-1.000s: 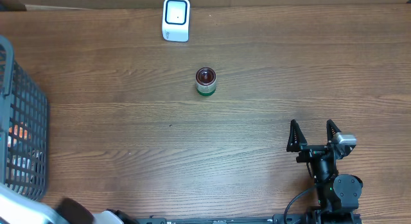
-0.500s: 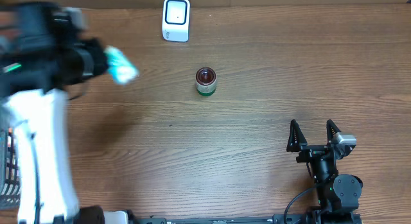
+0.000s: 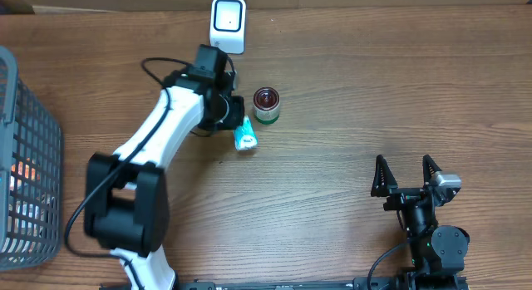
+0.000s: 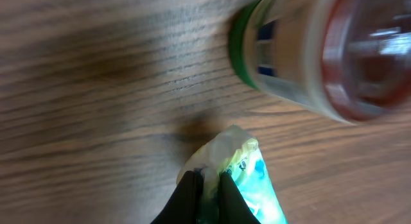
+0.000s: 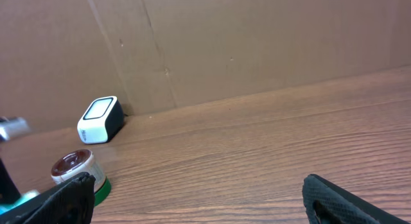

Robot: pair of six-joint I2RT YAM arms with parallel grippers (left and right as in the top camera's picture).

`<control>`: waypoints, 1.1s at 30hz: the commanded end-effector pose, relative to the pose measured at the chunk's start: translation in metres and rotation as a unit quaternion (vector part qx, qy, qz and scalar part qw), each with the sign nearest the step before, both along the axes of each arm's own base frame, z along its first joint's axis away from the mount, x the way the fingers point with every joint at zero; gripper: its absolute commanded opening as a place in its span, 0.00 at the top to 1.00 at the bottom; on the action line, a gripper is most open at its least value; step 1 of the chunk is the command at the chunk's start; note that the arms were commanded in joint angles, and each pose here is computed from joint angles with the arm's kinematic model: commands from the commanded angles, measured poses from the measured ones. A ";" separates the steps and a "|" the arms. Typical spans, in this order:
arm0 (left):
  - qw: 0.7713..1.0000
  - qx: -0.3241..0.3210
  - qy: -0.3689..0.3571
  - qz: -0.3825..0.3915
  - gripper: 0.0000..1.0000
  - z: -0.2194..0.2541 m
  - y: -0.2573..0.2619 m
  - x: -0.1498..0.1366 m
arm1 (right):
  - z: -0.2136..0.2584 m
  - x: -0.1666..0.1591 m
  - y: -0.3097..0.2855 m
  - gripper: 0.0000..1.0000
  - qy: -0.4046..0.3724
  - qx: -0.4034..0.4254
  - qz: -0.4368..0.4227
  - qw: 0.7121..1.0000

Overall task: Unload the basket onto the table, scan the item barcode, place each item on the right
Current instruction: 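Carry the teal packet past the scanner and drop it on the table, then reach the left gripper into the basket and grasp an orange Kleenex pack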

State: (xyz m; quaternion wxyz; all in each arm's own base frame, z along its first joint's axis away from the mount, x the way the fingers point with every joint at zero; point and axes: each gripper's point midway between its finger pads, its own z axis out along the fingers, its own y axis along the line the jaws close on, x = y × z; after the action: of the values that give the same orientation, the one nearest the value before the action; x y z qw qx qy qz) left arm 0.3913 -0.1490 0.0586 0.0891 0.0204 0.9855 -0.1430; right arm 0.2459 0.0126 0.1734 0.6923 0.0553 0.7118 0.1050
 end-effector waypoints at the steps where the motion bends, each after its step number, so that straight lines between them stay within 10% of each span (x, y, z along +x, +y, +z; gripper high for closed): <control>1: 1.000 0.000 0.024 0.008 0.70 -0.019 -0.008 -0.004 | -0.002 0.000 0.000 0.00 -0.001 0.000 0.000 1.000; 3: 1.000 0.000 0.025 0.006 0.47 -0.021 -0.010 -0.005 | -0.002 0.000 0.000 0.00 -0.001 0.000 -0.001 1.000; 6: 1.000 -0.003 0.014 0.012 0.39 -0.008 -0.006 0.001 | -0.002 0.000 0.000 0.00 -0.001 0.000 0.000 1.000; 18: 0.969 0.010 -0.156 0.192 0.36 0.215 0.147 0.027 | -0.002 0.000 0.000 0.00 -0.001 0.000 0.000 1.000; 26: 0.854 0.093 -0.245 0.449 0.18 0.299 0.349 -0.053 | -0.002 0.000 0.000 0.00 -0.001 0.000 0.000 1.000; 29: 0.786 0.086 -0.202 0.578 0.20 0.275 0.421 -0.100 | -0.002 0.000 0.000 0.00 -0.001 0.000 -0.001 1.000; 33: 0.754 0.086 -0.124 0.639 0.22 0.209 0.471 -0.133 | -0.002 0.000 0.000 0.00 -0.001 0.000 0.000 1.000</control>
State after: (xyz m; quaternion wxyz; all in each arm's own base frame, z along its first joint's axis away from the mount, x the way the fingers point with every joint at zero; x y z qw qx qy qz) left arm 0.2782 0.2906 0.3289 0.3498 -0.5233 0.7758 0.0440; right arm 0.2459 0.0125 0.1734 0.6923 0.0555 0.7118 0.1050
